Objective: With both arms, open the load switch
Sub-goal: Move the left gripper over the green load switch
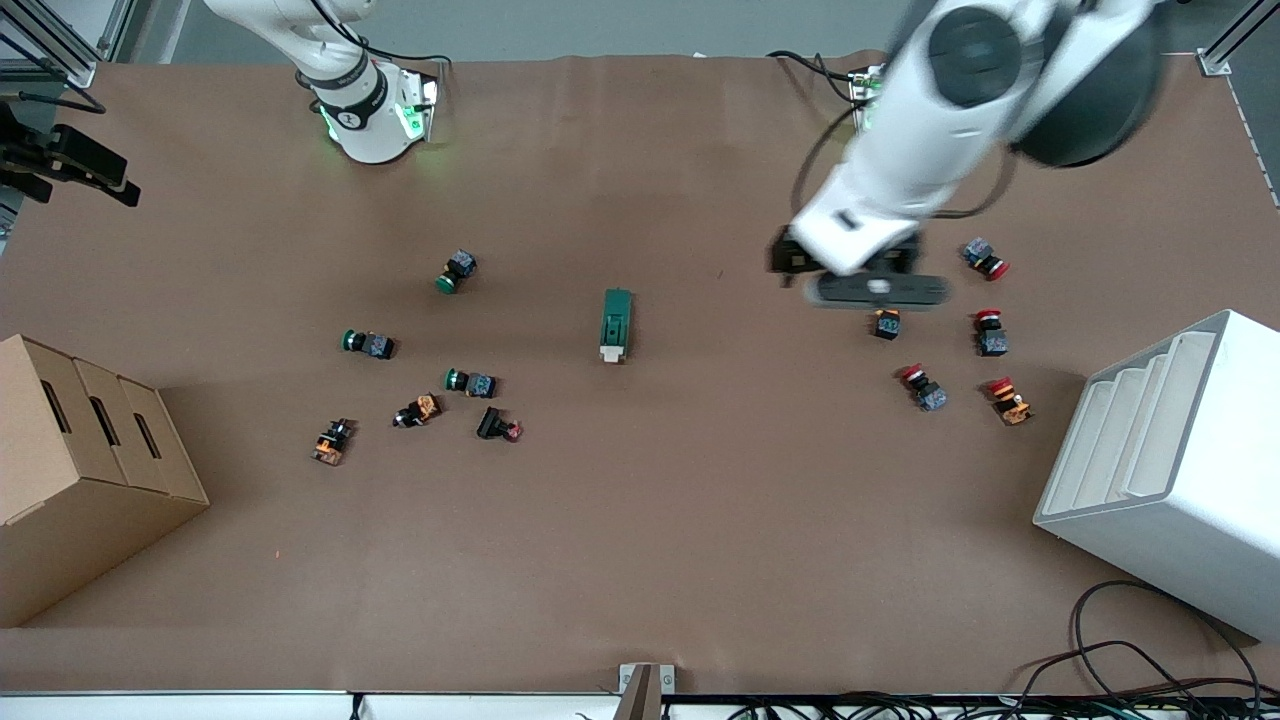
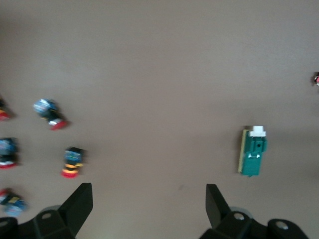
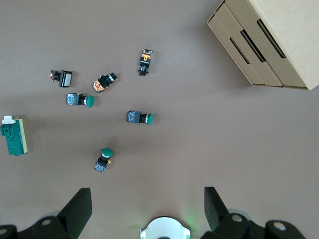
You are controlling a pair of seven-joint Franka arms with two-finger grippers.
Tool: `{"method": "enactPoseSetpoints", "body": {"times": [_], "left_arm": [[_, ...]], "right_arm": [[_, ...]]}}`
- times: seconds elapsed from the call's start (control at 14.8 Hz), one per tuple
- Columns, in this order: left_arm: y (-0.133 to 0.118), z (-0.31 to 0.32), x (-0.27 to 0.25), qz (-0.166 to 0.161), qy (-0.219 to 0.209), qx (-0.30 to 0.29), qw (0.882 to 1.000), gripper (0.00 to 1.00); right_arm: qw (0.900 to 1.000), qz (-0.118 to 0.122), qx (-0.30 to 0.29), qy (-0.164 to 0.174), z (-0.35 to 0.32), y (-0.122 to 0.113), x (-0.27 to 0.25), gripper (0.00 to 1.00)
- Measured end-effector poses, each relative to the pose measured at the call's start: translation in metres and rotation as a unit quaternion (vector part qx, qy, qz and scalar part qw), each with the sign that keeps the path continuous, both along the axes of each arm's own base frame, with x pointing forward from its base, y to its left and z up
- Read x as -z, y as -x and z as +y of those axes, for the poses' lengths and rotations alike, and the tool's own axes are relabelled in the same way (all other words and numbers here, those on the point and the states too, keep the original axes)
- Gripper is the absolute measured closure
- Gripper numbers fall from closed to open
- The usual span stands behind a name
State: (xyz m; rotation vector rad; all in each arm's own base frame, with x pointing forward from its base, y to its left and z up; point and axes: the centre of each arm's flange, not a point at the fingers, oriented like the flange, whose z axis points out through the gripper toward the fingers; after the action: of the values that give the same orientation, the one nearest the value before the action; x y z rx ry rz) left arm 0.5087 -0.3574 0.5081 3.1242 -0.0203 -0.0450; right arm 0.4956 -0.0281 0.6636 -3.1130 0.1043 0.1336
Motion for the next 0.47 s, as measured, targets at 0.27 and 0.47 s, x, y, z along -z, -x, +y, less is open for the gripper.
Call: {"method": "enactPoseSetpoints", "body": {"times": [0.27,0.47], "left_arm": [[0.049,-0.107,0.078,-0.008,-0.014,-0.054,0.998,0.0],[0.09,-0.167,0.133,-0.044,-0.029,-0.075,0.996,0.0]], "right_arm": [[1.0,0.0,0.0,0.0,0.0,0.0,0.0,0.0],[1.0,0.0,0.001,0.0,0.0,0.0,0.0,0.0]]}}
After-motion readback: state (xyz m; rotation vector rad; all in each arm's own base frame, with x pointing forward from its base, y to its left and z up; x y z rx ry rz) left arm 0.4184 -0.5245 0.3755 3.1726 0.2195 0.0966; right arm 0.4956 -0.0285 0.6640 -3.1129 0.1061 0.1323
